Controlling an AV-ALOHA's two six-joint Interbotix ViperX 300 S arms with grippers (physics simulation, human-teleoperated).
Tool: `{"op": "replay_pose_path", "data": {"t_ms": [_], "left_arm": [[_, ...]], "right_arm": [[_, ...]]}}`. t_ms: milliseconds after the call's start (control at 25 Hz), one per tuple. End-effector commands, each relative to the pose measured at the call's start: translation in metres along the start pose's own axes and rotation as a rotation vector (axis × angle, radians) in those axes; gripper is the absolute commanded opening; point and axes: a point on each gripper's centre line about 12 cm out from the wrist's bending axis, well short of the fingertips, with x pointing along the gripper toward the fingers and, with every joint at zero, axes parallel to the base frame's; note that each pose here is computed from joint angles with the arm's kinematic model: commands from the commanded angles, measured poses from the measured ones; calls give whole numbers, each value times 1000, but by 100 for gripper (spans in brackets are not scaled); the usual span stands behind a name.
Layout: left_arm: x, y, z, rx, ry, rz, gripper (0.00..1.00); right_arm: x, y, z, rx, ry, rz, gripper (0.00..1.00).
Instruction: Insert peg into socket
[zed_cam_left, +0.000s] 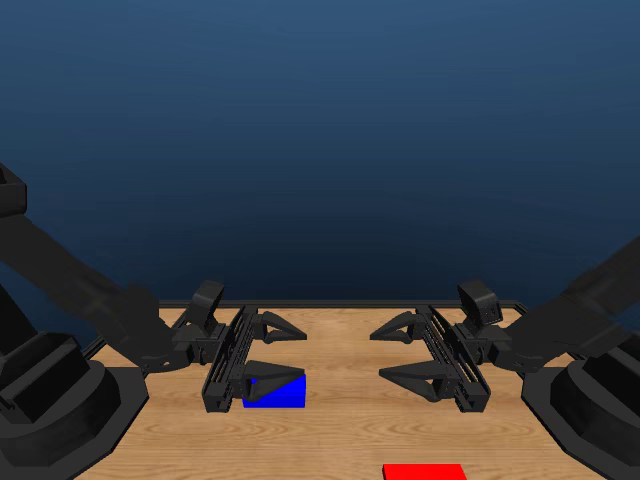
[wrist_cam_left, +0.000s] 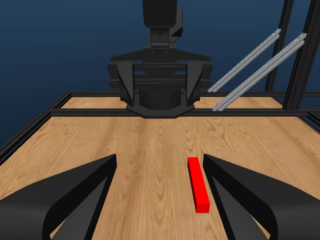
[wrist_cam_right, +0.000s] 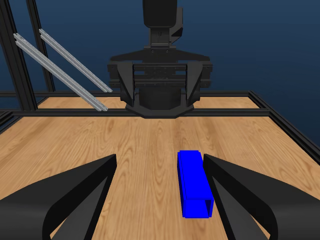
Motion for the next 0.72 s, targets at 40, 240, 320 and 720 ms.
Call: {"op": "replay_pose_path", "data": {"t_ms": [40,240,320,720], "left_arm": [[-4,-11,15,-60,-146,-6,100],[-5,-4,3,-99,-160,11,100],[-5,0,1,-108,-148,30,100],[-34,56,-58,-245,309,286,100]], "right_arm": [[-4,3,-11,89,90,-52,100],[-6,1,-17,122,118,-78,100],[-6,0,-15,128,119,-82,100],[2,4,-15,123,153,-60,100]]}}
